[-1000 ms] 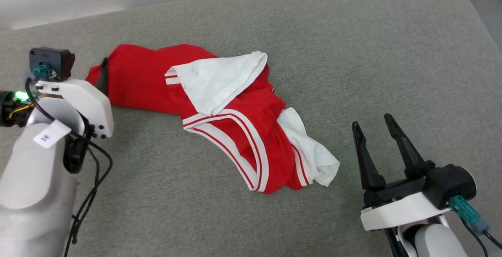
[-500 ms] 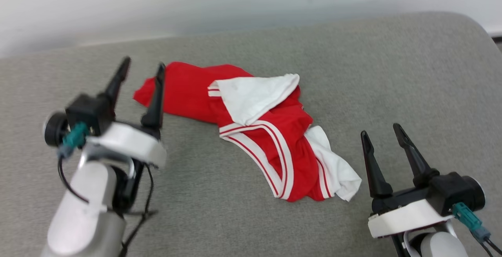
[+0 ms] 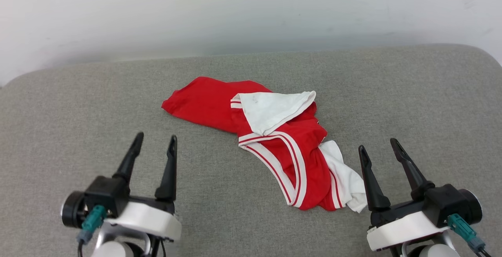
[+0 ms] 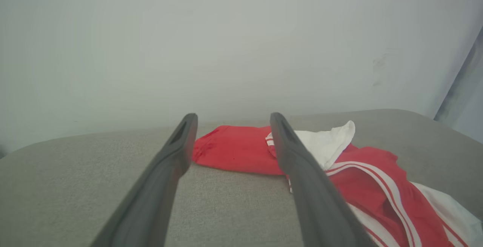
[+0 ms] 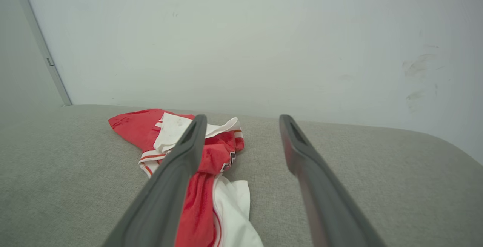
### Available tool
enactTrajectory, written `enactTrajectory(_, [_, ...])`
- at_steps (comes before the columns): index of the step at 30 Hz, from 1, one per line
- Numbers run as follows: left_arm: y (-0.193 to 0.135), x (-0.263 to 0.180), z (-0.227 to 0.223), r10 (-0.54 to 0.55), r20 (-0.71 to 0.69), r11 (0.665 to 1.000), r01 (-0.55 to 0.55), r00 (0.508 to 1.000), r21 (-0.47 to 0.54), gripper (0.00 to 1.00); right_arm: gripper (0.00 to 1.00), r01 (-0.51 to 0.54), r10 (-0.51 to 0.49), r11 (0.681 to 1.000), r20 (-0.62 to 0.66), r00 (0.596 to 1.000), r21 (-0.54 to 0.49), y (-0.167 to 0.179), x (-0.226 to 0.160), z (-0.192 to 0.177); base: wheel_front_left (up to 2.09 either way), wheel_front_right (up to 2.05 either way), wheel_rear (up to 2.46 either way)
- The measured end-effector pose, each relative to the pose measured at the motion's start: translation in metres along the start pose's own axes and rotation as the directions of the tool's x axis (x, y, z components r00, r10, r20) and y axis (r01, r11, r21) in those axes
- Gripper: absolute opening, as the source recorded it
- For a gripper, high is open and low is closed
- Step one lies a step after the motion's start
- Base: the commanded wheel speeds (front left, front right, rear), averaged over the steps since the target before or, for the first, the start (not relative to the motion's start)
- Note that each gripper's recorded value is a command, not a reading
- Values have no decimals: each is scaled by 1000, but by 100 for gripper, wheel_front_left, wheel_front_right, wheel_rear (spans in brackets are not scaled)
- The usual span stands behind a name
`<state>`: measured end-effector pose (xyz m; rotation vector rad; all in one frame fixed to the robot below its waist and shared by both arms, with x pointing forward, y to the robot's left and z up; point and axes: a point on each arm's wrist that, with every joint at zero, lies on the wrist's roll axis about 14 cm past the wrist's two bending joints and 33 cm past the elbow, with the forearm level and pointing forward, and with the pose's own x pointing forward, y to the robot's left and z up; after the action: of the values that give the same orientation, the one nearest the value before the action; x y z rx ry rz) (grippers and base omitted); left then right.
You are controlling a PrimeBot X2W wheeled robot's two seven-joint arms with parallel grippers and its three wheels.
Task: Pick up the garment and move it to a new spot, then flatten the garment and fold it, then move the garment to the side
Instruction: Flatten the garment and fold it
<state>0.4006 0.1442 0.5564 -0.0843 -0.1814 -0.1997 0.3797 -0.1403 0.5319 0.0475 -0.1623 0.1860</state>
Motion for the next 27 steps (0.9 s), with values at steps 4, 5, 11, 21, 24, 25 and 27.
enactTrajectory(4, [-8,-13,-14,6,-46,1000,-8,999,-29,100,100,-9,9,1000,2,1000,2,3,0,1,0,0,0])
enactTrajectory(5, [-9,-15,-16,6,-51,999,-8,999,-36,100,100,-11,11,1000,1,1000,3,4,0,0,0,0,0])
enactTrajectory(11, [-17,-15,-22,-9,-66,999,5,998,-54,100,100,-56,55,998,-39,998,-12,18,1,-9,0,0,0])
enactTrajectory(21, [-2,-15,-27,44,-70,998,-47,997,-50,100,100,-319,258,947,-508,822,-35,64,21,-68,0,0,0])
enactTrajectory(24, [1,-17,-32,58,-81,997,-62,995,-54,100,100,-347,252,937,-640,726,-24,60,18,-91,0,0,0])
enactTrajectory(25, [2,-17,-33,61,-83,996,-65,995,-54,100,100,-362,250,932,-681,689,-24,60,15,-99,0,0,0])
enactTrajectory(27, [4,-17,-33,66,-84,996,-71,994,-53,100,100,-394,257,919,-744,617,-10,62,10,-113,0,0,0])
